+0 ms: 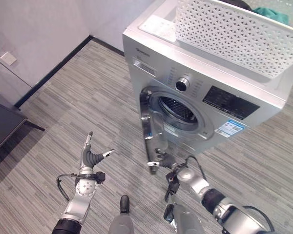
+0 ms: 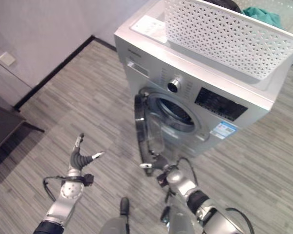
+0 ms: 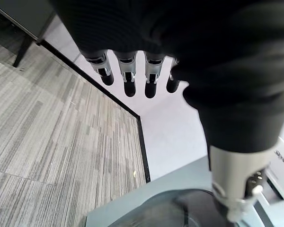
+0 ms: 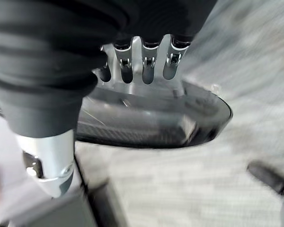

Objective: Grab the laundry basket,head to the washer,open it,put in the laundry and shut it.

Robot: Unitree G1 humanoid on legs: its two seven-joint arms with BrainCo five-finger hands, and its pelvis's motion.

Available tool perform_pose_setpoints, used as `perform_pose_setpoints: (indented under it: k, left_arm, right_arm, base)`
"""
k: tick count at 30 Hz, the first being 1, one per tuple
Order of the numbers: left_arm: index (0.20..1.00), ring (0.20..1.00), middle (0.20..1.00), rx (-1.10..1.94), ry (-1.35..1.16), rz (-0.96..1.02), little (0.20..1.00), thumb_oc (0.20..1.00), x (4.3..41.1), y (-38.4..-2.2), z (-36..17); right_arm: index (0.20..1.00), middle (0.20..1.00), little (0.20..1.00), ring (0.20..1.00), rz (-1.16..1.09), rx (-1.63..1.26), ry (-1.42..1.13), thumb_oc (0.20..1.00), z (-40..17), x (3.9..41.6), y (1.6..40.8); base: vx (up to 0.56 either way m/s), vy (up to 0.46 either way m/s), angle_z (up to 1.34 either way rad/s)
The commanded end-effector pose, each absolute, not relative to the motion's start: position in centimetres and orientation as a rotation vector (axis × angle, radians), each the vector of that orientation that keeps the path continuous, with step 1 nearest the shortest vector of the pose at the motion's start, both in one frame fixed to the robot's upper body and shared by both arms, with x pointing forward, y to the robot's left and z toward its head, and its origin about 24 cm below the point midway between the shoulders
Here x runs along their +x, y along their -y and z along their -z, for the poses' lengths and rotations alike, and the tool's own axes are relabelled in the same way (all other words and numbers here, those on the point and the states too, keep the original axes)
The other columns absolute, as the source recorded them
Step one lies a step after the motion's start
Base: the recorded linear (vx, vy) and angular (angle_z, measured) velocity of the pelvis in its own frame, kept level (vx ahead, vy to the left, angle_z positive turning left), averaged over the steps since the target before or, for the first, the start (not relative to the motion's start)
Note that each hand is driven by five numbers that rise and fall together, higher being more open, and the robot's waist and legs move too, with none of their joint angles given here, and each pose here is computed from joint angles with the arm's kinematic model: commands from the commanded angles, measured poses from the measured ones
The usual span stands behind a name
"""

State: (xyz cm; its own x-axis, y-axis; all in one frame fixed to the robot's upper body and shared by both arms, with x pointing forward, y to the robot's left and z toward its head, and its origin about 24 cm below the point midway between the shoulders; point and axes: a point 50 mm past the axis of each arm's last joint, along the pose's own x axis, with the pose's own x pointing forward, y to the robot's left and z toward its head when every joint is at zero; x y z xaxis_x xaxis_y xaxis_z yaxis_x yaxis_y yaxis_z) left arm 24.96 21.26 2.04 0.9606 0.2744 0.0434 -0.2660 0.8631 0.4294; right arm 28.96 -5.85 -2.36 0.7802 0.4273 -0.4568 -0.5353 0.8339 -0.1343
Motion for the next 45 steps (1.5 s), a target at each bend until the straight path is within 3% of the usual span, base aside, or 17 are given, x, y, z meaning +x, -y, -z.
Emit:
perform_pose_setpoints:
  k: [1, 5, 8, 11, 12, 14, 17, 21, 25, 27, 28, 31, 35, 36, 37, 40, 45]
  left_arm:
    - [1.0, 1.0, 1.0, 0.505, 0.137, -0.243, 1.0, 1.0, 25.6, -21.2, -5.2]
    - [1.0, 1.0, 1.0, 0.588, 0.269, -0.27, 1.0, 1.0, 25.9, -21.3, -7.5]
    - [1.0, 1.0, 1.0, 0.926, 0.547, -0.441, 1.0, 1.0, 26.0, -22.5, -11.8]
    - [1.0, 1.0, 1.0, 0.842, 0.72, -0.442, 1.0, 1.0, 25.2, -21.2, -15.0]
    - [1.0, 1.0, 1.0, 0.603, 0.767, -0.279, 1.0, 1.0, 24.5, -19.2, -16.3]
    - [1.0, 1.0, 1.0, 0.506, 0.764, -0.175, 1.0, 1.0, 24.4, -18.6, -16.6]
    - [1.0, 1.0, 1.0, 0.043, 0.688, 0.235, 1.0, 1.0, 23.9, -17.0, -17.3]
    - [1.0, 1.0, 1.0, -0.045, 0.548, 0.498, 1.0, 1.0, 24.0, -15.5, -16.2]
    - [1.0, 1.0, 1.0, -0.064, -0.071, 0.837, 1.0, 1.0, 24.4, -15.8, -8.2]
    - [1.0, 1.0, 1.0, 0.037, -0.206, 0.923, 1.0, 1.0, 24.1, -16.5, -7.0]
    - [1.0, 1.0, 1.0, 0.204, -0.393, 0.917, 1.0, 1.0, 23.7, -19.8, -5.0]
    - [1.0, 1.0, 1.0, 0.521, -0.479, 0.855, 1.0, 1.0, 25.0, -22.8, -3.7]
    - [1.0, 1.0, 1.0, 1.01, -0.383, 0.736, 1.0, 1.0, 29.8, -23.3, -4.1]
    - [1.0, 1.0, 1.0, 1.163, -0.341, 0.552, 1.0, 1.0, 32.2, -24.0, -4.0]
    - [1.0, 1.0, 1.0, 1.162, -0.338, 0.553, 1.0, 1.0, 32.3, -23.9, -3.9]
    - [1.0, 1.0, 1.0, 1.255, -0.276, 0.172, 1.0, 1.0, 36.2, -23.4, -4.6]
    - [1.0, 1.0, 1.0, 1.186, -0.217, -0.051, 1.0, 1.0, 37.9, -23.4, -7.0]
  right_arm:
    - [1.0, 1.0, 1.0, 1.0, -0.623, -0.146, -0.334, 1.0, -0.5, 29.8, 1.1]
    - [1.0, 1.0, 1.0, 1.0, -0.636, -0.188, -0.314, 1.0, -0.6, 29.9, 0.9]
    - [1.0, 1.0, 1.0, 1.0, -0.62, -0.18, -0.261, 1.0, -1.3, 30.1, 1.0]
    - [1.0, 1.0, 1.0, 1.0, -0.581, -0.209, -0.281, 1.0, -0.4, 30.1, 1.9]
    - [1.0, 1.0, 1.0, 1.0, -0.552, -0.223, -0.32, 1.0, 0.5, 30.1, 2.9]
    - [1.0, 1.0, 1.0, 1.0, -0.553, -0.235, -0.345, 1.0, 1.1, 29.8, 3.3]
    - [1.0, 1.0, 1.0, 1.0, -0.58, -0.269, -0.388, 1.0, 2.5, 28.8, 5.0]
    - [1.0, 1.0, 1.0, 1.0, -0.569, -0.292, -0.429, 1.0, 3.6, 28.2, 6.8]
    - [1.0, 1.0, 1.0, 1.0, -0.584, -0.345, -0.488, 1.0, 5.2, 26.8, 9.5]
    - [1.0, 1.0, 1.0, 1.0, -0.594, -0.365, -0.495, 1.0, 5.4, 26.6, 10.0]
    - [1.0, 1.0, 1.0, 1.0, -0.604, -0.391, -0.499, 1.0, 5.6, 26.2, 10.9]
    - [1.0, 1.0, 1.0, 1.0, -0.592, -0.385, -0.498, 1.0, 5.7, 26.0, 11.7]
    - [1.0, 1.0, 1.0, 1.0, -0.584, -0.404, -0.465, 1.0, 5.0, 26.1, 11.8]
    - [1.0, 1.0, 1.0, 1.0, -0.583, -0.406, -0.426, 1.0, 4.3, 26.4, 11.2]
    - [1.0, 1.0, 1.0, 1.0, -0.581, -0.408, -0.427, 1.0, 4.3, 26.4, 11.4]
    - [1.0, 1.0, 1.0, 1.0, -0.53, -0.392, -0.343, 1.0, 3.1, 27.5, 10.2]
    - [1.0, 1.0, 1.0, 1.0, -0.526, -0.369, -0.293, 1.0, 2.5, 27.7, 9.2]
  base:
    - [0.0, -0.004, 0.21]
    - [0.01, -0.01, 0.08]
    - [0.01, -0.024, 0.06]
    - [0.01, -0.027, 0.04]
    - [0.01, 0.002, 0.05]
    - [0.02, 0.015, 0.06]
    - [0.05, 0.046, 0.01]
    - [0.03, 0.031, -0.08]
    - [0.04, 0.062, -0.05]
    - [0.04, 0.081, -0.19]
    - [0.04, 0.085, -0.22]
    - [0.01, 0.053, -0.13]
    - [-0.03, 0.021, 0.08]
    - [-0.05, 0.003, 0.0]
    - [-0.08, -0.007, 0.08]
    - [-0.11, -0.028, 0.03]
    - [-0.02, -0.01, 0.04]
